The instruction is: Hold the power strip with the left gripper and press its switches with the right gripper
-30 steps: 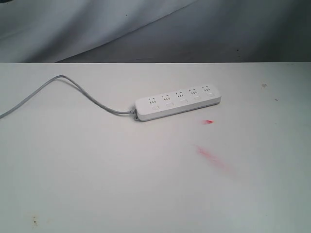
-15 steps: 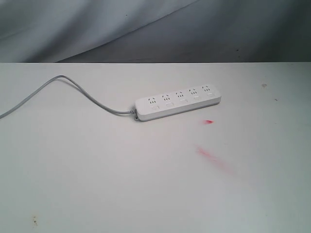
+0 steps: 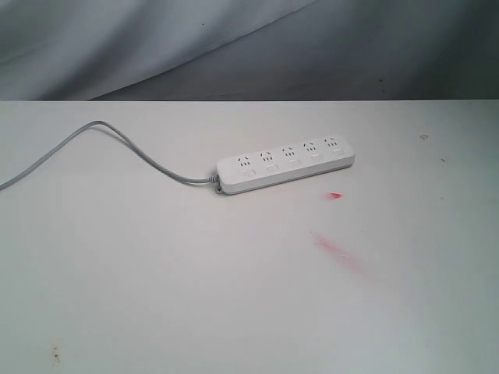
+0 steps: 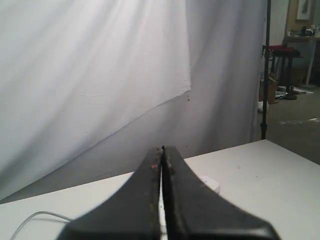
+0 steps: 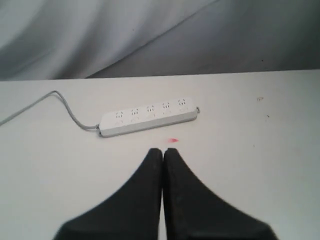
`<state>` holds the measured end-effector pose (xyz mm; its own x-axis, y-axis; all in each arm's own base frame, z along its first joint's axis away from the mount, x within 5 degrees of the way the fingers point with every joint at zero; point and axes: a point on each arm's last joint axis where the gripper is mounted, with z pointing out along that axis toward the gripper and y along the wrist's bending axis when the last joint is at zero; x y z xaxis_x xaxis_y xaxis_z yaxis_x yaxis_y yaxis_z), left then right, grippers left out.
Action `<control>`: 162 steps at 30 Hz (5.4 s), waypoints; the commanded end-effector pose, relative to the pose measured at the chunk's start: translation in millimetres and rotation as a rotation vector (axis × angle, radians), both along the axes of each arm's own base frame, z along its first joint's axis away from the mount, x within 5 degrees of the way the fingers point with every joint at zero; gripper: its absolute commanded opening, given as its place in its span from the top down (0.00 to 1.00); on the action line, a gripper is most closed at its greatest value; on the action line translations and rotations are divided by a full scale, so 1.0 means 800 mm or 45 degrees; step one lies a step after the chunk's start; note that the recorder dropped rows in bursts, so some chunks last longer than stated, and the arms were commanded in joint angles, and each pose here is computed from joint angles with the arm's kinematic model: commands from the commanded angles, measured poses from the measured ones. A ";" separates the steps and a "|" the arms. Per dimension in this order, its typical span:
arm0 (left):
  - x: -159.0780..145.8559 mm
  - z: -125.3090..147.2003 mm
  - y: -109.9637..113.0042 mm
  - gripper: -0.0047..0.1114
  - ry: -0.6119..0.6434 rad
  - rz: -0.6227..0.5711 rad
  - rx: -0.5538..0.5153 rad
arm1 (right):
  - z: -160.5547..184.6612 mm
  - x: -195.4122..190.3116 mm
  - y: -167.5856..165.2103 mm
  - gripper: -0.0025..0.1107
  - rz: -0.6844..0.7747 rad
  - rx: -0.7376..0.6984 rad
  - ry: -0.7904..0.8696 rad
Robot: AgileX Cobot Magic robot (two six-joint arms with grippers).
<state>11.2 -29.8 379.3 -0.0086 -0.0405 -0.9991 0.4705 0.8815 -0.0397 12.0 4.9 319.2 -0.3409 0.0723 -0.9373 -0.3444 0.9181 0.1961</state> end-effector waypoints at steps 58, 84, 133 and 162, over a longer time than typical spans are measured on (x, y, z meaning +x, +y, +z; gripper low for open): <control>0.070 -0.223 0.020 0.96 0.147 0.371 -0.006 | -0.148 0.051 0.021 0.98 0.003 -0.023 -0.342; 0.059 -0.214 0.022 0.96 -0.003 0.367 -0.002 | -0.148 0.051 0.021 0.98 0.003 -0.023 -0.342; 0.055 -0.223 0.023 0.96 0.095 0.377 -0.031 | -0.148 0.051 0.021 0.98 0.003 -0.023 -0.342; 0.055 -0.223 0.023 0.96 0.093 0.377 -0.032 | -0.148 0.056 -0.006 0.98 -0.475 -0.106 -0.346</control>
